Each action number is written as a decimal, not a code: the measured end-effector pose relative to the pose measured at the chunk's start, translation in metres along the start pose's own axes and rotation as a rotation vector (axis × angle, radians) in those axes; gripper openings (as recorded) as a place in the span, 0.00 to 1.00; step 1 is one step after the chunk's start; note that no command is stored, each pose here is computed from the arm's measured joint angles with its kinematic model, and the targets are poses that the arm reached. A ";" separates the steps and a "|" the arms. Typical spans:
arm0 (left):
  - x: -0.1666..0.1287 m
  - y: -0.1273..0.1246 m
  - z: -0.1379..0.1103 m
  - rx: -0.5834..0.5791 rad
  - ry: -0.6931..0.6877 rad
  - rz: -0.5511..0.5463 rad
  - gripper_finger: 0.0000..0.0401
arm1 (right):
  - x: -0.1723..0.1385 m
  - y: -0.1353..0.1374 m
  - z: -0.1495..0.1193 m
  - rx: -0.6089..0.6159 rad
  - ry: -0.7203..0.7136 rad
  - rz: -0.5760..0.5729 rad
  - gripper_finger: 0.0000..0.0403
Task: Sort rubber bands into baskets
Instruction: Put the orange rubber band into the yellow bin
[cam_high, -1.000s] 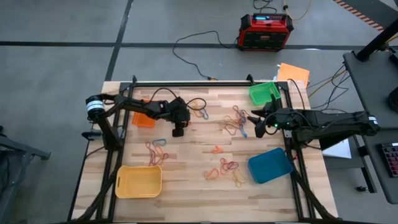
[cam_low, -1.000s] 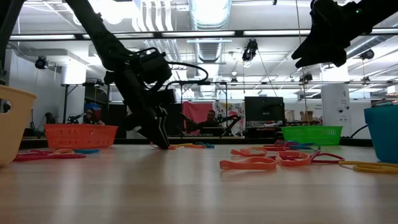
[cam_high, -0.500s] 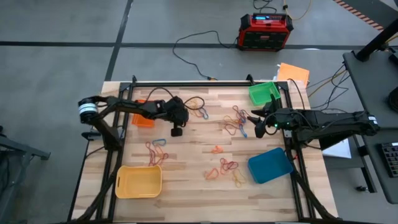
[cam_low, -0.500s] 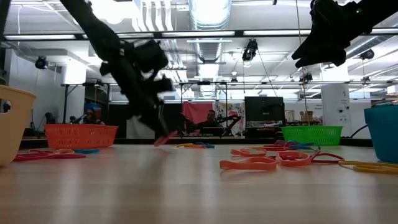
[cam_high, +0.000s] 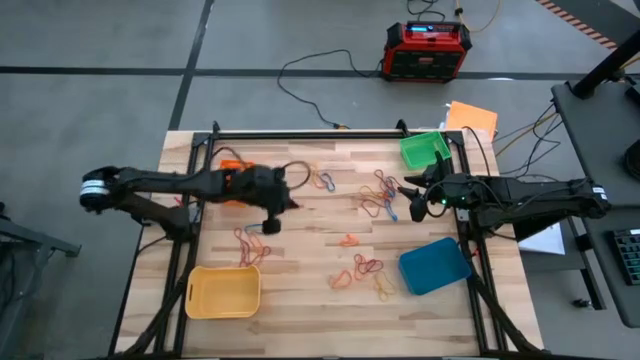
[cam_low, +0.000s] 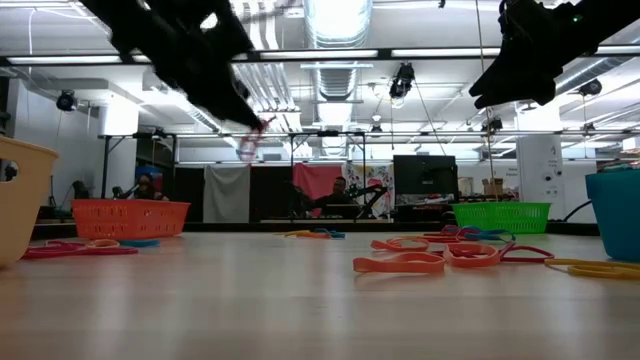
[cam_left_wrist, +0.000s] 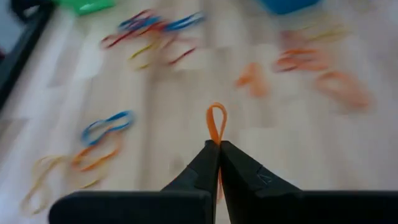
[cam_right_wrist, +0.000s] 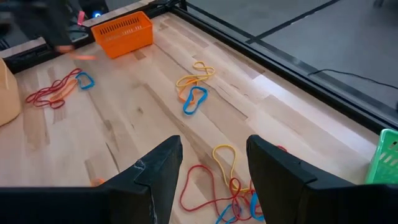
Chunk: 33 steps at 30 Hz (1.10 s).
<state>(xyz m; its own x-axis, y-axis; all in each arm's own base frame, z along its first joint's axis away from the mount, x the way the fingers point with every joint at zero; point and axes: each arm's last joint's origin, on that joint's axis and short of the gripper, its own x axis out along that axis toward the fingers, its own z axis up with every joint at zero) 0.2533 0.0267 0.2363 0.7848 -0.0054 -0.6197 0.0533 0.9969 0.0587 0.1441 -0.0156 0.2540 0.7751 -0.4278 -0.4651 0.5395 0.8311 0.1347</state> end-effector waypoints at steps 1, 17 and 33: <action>-0.005 -0.010 0.002 0.003 -0.009 -0.030 0.00 | 0.000 0.000 0.000 -0.001 0.001 0.000 0.44; -0.087 -0.151 -0.025 -0.391 0.274 -0.479 0.00 | 0.000 0.000 0.000 0.003 0.000 0.000 0.44; -0.061 -0.176 -0.070 -0.467 0.737 -0.214 0.00 | 0.000 0.000 0.000 0.031 0.001 0.000 0.44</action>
<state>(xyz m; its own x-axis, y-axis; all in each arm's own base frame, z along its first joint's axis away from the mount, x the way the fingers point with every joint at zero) 0.1526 -0.1425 0.2093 0.1825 -0.3030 -0.9353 -0.2298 0.9118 -0.3402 0.1441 -0.0156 0.2537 0.7748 -0.4275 -0.4657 0.5494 0.8199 0.1613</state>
